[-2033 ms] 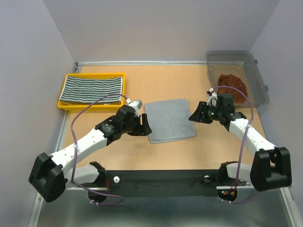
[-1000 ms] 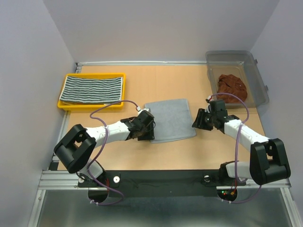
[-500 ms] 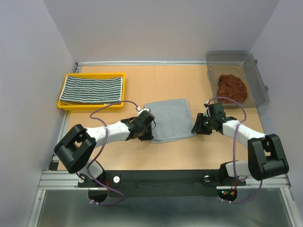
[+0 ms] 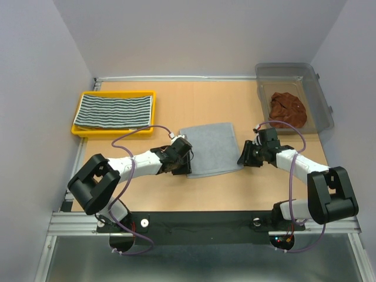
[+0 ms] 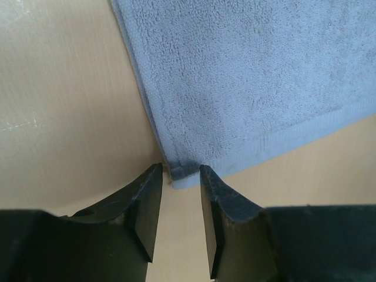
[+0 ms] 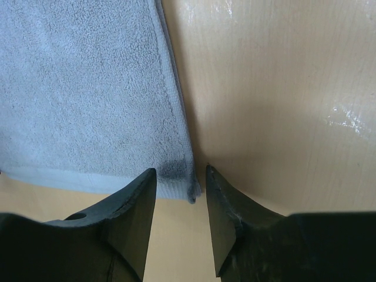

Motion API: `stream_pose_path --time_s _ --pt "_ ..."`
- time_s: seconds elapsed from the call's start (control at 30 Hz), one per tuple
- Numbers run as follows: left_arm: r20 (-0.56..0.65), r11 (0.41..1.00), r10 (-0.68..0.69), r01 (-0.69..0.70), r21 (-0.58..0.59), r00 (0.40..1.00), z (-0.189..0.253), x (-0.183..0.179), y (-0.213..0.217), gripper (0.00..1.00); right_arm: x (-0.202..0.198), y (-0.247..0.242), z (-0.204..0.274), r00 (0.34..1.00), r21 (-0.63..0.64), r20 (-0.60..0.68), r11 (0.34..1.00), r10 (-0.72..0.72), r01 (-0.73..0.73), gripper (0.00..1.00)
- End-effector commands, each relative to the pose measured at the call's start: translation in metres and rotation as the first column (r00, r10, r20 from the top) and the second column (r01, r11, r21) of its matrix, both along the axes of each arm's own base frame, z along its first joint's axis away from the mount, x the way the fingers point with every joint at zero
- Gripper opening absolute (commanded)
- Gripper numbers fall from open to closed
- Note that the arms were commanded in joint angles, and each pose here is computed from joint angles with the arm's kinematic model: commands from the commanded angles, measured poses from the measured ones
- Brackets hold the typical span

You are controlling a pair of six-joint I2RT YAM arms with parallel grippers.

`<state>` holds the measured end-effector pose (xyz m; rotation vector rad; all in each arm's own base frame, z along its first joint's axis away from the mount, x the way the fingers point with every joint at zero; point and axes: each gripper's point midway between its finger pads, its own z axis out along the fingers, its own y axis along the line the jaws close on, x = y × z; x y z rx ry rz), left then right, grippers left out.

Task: Fold and stack the towels
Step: Fold the towel

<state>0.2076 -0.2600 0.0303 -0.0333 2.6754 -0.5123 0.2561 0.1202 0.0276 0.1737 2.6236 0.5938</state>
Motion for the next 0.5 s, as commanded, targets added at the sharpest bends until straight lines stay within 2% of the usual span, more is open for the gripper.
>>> stream_pose_path --time_s 0.0,0.3,0.47 --pt "-0.001 1.000 0.003 -0.003 0.012 1.000 -0.0036 -0.0005 -0.0006 0.44 0.0011 -0.0005 -0.0022 1.000 -0.006 0.013 1.000 0.002 -0.002 0.45" --pt "0.000 1.000 -0.006 0.006 0.018 1.000 -0.0041 0.0037 -0.0062 0.43 0.0000 0.0013 -0.0035 1.000 0.004 0.015 1.000 0.010 -0.010 0.45" --pt "0.010 1.000 -0.009 0.009 0.027 1.000 0.0001 0.0063 -0.0080 0.36 -0.0006 0.0019 -0.0024 1.000 0.009 0.020 1.000 0.012 -0.012 0.45"
